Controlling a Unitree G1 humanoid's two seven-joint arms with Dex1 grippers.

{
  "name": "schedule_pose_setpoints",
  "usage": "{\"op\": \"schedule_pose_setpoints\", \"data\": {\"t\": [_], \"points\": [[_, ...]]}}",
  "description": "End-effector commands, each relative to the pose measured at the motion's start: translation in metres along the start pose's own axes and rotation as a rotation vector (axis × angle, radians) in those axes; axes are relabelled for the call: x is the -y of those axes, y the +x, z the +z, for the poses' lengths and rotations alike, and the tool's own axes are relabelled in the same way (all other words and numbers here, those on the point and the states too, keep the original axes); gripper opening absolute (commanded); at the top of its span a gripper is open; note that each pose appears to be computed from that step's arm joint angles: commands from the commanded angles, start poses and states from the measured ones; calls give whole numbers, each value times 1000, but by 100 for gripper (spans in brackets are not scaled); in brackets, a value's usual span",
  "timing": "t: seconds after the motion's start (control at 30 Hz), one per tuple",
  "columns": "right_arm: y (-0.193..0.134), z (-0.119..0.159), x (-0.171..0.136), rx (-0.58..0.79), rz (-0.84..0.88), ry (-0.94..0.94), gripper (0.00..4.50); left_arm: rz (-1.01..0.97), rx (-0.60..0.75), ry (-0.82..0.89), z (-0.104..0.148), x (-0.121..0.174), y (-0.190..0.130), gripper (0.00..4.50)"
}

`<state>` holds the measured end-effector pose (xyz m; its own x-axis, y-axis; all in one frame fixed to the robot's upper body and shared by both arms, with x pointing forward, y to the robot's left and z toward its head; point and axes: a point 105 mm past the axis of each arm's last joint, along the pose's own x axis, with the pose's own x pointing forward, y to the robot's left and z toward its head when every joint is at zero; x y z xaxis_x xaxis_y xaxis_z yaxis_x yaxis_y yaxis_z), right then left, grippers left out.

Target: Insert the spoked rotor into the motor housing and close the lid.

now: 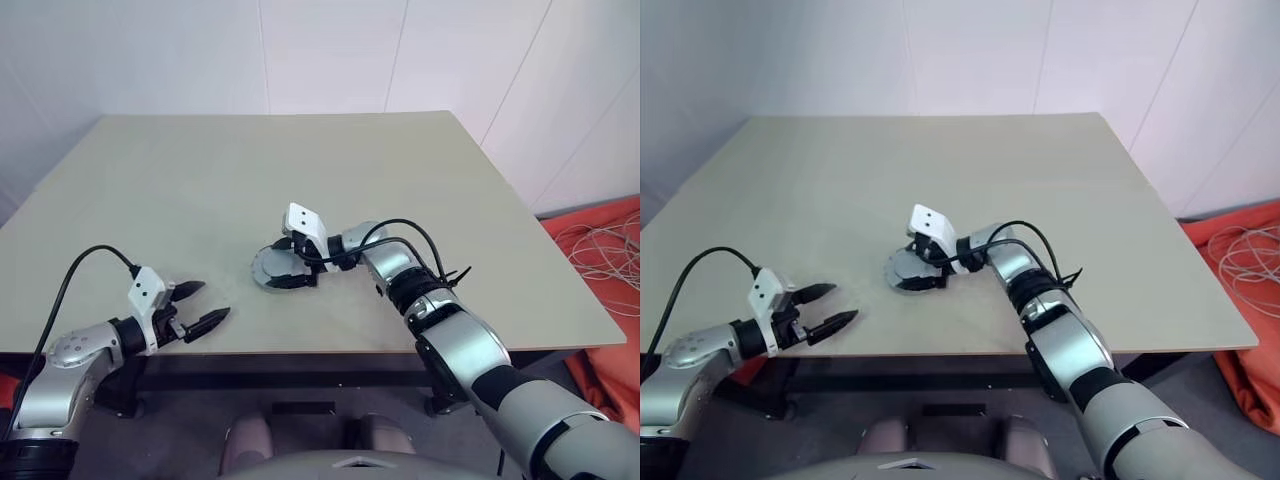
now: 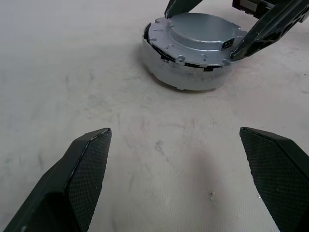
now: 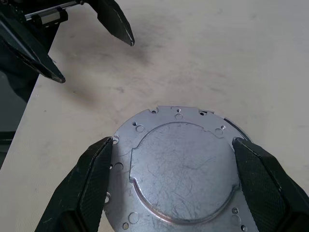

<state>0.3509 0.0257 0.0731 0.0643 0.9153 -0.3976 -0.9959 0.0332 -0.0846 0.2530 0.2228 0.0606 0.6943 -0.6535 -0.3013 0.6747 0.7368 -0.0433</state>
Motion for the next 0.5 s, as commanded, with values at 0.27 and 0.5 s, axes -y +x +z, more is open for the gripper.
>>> {"op": "schedule_pose_setpoints", "data": {"t": [0.27, 0.5], "points": [[-4, 13, 12, 11, -37, -32, 386, 6, 62, 53, 19, -1, 1, 450], [-4, 16, 14, 27, -45, -16, 310, 3, 66, 58, 21, -2, 3, 450]]}}
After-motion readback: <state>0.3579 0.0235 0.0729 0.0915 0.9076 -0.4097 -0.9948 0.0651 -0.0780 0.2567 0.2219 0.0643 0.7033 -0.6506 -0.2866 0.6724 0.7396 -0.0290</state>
